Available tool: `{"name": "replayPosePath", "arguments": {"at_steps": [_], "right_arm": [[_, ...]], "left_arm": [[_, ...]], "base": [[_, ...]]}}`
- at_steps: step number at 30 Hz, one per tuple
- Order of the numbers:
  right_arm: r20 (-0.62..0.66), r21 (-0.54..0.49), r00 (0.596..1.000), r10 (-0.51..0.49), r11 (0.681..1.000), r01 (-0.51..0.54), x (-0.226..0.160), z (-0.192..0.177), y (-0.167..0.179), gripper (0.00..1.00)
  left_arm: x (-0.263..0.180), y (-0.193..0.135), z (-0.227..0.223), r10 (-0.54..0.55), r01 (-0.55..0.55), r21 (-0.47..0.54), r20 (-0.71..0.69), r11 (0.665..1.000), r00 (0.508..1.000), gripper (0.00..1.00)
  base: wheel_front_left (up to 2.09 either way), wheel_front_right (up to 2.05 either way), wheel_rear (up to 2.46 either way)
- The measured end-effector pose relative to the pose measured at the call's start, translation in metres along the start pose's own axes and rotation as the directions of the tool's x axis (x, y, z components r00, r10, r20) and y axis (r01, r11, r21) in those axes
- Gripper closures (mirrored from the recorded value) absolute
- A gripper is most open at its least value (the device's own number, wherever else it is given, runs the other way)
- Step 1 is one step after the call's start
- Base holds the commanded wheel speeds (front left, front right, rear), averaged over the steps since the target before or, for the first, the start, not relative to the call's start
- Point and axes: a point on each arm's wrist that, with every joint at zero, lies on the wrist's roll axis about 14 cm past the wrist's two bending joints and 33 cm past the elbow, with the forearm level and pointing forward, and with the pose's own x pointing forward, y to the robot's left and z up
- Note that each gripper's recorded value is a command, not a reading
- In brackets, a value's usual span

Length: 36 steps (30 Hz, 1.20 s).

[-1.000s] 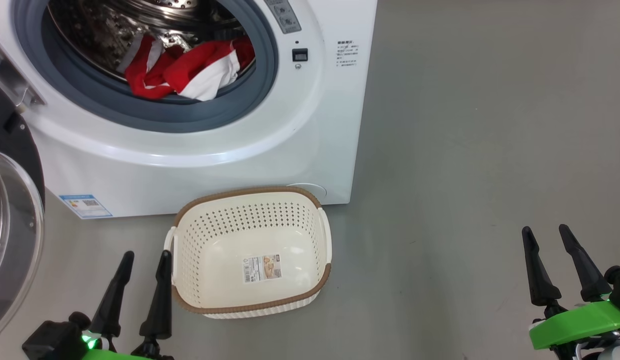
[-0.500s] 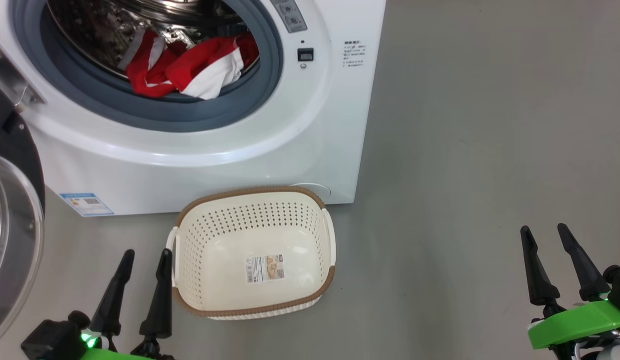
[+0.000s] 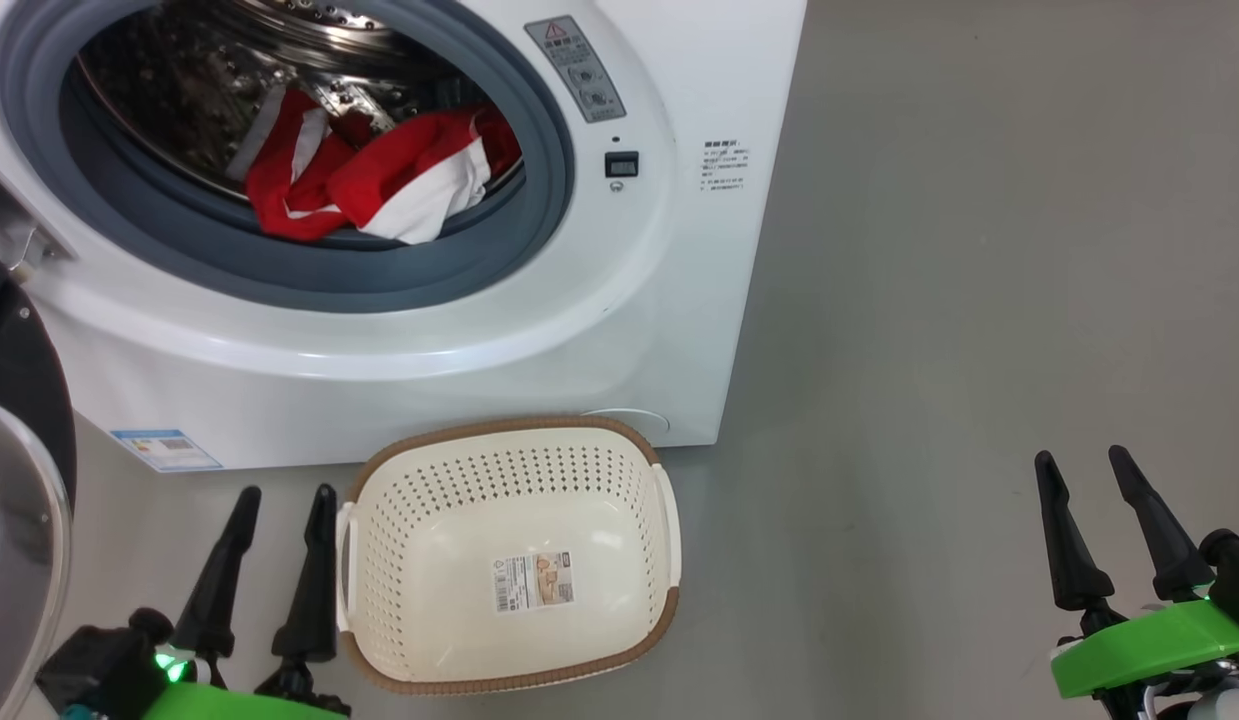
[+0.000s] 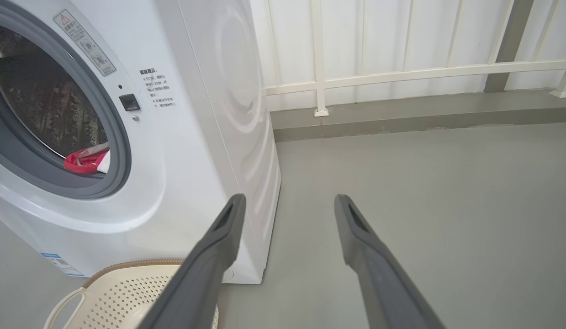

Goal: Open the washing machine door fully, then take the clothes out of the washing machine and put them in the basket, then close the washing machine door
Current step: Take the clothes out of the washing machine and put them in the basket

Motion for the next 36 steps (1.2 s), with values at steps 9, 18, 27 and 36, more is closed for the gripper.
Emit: {"name": "replayPosePath", "arguments": {"at_steps": [9, 18, 27, 36], "right_arm": [[-0.001, 0.000, 1.000, 0.003, 1.000, -0.003, 0.000, -0.001, 0.001, 0.00], [-0.009, 0.000, 1.000, 0.003, 1.000, -0.003, 0.001, -0.003, 0.001, 0.00], [-0.030, 0.006, 1.000, 0.006, 1.000, -0.006, 0.013, -0.012, 0.003, 0.00], [-0.049, 0.021, 0.999, 0.005, 1.000, -0.004, 0.037, -0.026, 0.005, 0.00]], "left_arm": [[0.001, -0.001, 0.002, -0.003, 0.003, 0.001, 0.005, 1.000, 1.000, 0.00], [0.001, -0.002, -0.007, -0.010, 0.010, 0.007, -0.022, 1.000, 1.000, 0.00], [0.034, -0.010, -0.029, -0.049, 0.052, 0.034, -0.084, 0.998, 0.995, 0.00], [0.106, -0.006, -0.055, -0.065, 0.078, 0.080, -0.155, 0.994, 0.986, 0.00]], "base": [[0.05, -0.05, 0.00], [0.00, 0.00, 0.00], [0.00, 0.00, 0.00], [0.00, 0.00, 0.00]]}}
